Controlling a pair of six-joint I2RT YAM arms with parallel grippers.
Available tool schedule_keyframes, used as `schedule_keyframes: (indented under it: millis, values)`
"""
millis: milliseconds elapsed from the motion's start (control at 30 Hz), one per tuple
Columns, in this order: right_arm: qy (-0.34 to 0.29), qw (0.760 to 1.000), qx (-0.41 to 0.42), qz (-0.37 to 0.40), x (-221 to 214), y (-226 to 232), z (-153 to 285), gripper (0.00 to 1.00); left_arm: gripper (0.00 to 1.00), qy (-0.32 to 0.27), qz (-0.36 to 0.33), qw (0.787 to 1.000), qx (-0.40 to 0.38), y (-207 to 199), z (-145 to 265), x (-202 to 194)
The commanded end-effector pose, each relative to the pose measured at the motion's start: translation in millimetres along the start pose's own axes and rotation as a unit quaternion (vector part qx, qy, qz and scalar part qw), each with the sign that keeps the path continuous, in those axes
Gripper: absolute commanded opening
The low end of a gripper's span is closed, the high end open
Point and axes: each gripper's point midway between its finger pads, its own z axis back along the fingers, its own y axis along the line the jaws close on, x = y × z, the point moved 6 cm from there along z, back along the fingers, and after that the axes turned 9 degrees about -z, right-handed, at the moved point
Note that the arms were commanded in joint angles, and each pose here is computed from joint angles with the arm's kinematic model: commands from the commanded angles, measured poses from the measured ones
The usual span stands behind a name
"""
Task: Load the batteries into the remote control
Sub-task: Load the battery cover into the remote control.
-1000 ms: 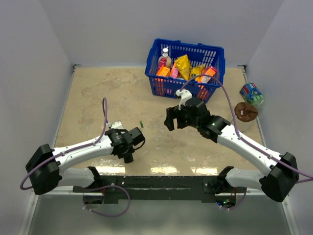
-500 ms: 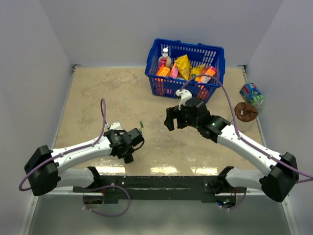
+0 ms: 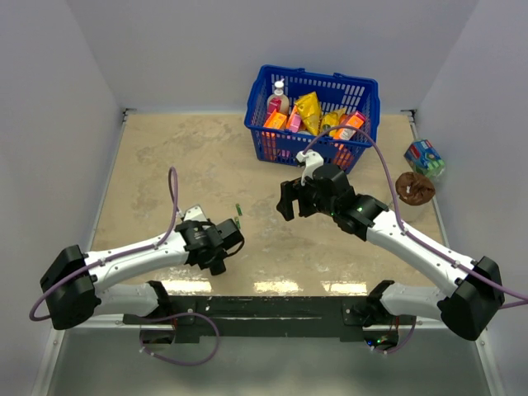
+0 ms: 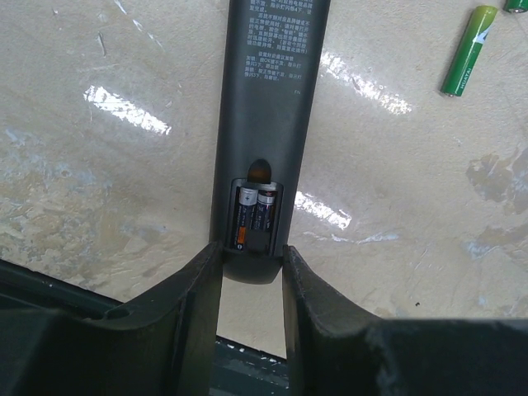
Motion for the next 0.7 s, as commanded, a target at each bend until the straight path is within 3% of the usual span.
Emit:
schedule_keyframes:
  millis: [0, 667]
  values:
    - [-0.023, 1.0, 0.017, 0.009, 11.1, 7.5, 3.3, 0.85, 0.0, -0.019, 0.014, 1.0, 0.012, 0.5, 3.4, 2.3]
    - [-0.024, 0.999, 0.019, 0.01, 10.8, 8.3, 4.4, 0.85, 0.0, -0.026, 0.002, 0.999, 0.03, -4.6, 10.0, -5.9]
